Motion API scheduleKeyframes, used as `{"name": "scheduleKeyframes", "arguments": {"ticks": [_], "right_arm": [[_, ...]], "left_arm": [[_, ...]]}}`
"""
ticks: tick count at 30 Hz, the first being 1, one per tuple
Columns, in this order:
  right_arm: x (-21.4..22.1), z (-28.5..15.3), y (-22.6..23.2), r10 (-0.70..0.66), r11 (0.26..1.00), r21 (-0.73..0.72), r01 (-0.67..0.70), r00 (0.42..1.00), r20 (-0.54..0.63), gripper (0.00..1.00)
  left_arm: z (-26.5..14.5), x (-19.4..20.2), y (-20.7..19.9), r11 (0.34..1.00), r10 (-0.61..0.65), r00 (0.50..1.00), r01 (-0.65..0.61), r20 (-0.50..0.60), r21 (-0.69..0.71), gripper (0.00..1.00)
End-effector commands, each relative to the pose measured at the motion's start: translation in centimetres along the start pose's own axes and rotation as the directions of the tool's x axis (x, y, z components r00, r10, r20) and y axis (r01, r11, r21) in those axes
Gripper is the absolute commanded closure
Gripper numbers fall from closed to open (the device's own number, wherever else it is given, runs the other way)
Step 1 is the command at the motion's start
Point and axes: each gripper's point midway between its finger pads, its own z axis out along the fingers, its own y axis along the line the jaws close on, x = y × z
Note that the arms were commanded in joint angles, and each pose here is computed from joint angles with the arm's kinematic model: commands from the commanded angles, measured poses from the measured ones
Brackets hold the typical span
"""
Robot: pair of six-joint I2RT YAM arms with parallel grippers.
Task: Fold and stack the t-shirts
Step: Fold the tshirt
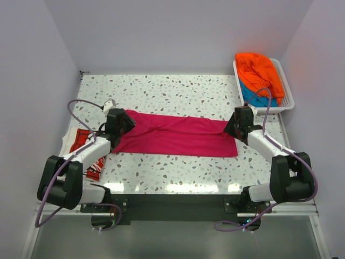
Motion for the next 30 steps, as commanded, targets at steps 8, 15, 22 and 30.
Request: {"name": "scheduleKeyframes", "arguments": {"ticks": [8,15,22,30], "right_arm": [[-0.8,0.7,0.2,0.019,1.0,0.023,-0.019,1.0,0.018,0.5],[-0.6,1.4,0.5,0.029,1.0,0.012,-0.029,1.0,0.004,0.57],[-2.4,0.9,1.3,-0.011,1.0,-0.007,0.012,0.999,0.049,0.93],[-4.2,-0.7,1.5,-0.079,0.996,-0.026,0.083,0.99,0.115,1.0]], "left_arm": [[0.4,-1.6,-0.1,0.999,0.009,0.999,-0.006,0.052,-0.047,0.58],[0.4,-1.4,0.3,0.998,0.006,0.999,-0.003,0.05,-0.055,0.59],[0.1,-1.6,0.3,0.999,0.008,0.998,-0.005,0.059,-0.053,0.62],[-0.1,-1.8,0.2,0.999,0.002,0.998,0.002,0.066,-0.05,0.64]]}}
